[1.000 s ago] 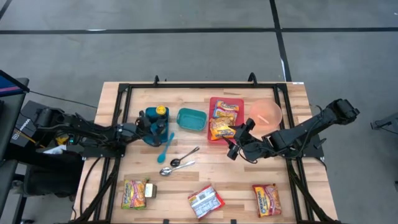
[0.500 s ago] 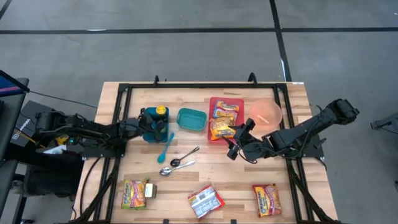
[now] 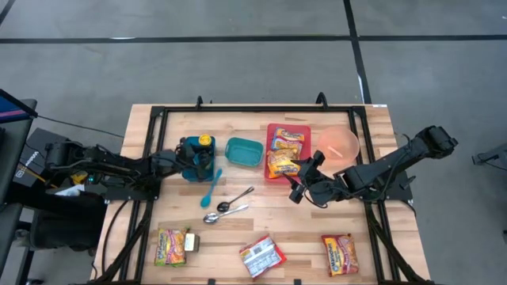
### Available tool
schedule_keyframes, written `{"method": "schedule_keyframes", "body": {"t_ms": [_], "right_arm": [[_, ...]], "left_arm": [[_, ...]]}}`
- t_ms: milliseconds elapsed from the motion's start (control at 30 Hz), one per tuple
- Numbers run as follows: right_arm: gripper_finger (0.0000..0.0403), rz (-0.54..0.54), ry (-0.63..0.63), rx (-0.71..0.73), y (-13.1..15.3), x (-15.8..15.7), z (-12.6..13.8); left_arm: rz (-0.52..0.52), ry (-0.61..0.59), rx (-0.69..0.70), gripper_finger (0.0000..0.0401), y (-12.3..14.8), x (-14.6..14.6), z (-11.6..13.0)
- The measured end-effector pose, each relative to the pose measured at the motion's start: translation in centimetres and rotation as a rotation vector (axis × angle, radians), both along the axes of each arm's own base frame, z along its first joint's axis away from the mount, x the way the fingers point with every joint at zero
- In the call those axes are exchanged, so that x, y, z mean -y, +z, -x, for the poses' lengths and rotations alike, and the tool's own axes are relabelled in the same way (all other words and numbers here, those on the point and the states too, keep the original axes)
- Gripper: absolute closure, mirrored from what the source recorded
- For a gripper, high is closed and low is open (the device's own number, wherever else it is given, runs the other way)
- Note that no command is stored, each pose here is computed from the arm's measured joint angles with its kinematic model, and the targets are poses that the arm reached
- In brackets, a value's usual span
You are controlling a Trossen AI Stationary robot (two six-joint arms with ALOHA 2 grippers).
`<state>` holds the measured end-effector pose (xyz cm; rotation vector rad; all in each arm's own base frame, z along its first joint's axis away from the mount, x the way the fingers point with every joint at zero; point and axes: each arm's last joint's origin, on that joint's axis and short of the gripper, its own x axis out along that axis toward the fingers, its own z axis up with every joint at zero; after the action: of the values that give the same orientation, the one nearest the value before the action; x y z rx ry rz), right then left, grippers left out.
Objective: Pick & Place Food Item
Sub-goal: Put the blue baby spoon into the green bin
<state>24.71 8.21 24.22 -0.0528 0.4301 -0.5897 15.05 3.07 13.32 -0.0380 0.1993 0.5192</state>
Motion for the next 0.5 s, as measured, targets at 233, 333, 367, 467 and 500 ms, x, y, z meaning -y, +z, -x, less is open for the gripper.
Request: {"method": "schedule_keyframes", "body": {"t_ms": [233, 333, 367, 467, 500], "right_arm": [[0.0158, 0.000, 0.000, 0.000, 0.0, 0.0, 0.0], [0.0158, 0.000, 0.000, 0.000, 0.0, 0.0, 0.0], [0.0158, 0.000, 0.000, 0.000, 0.0, 0.0, 0.0], [0.0158, 0.001, 0.000, -0.002, 0.0, 0.0, 0.0], [0.0158, 0.001, 0.000, -0.003, 0.0, 0.0, 0.0]], "left_arm": [[-0.003, -0.025, 0.062, 0.0139, 0.6, 0.1, -0.1], [-0.007, -0.025, 0.089, 0.0124, 0.8, 0.1, -0.2], [-0.009, -0.026, 0.107, 0.0121, 1.0, 0.1, -0.2], [-0.017, -0.055, 0.186, 0.0117, 1.8, 0.1, -0.3], [-0.020, -0.073, 0.218, 0.0117, 2.1, 0.2, -0.3]]}}
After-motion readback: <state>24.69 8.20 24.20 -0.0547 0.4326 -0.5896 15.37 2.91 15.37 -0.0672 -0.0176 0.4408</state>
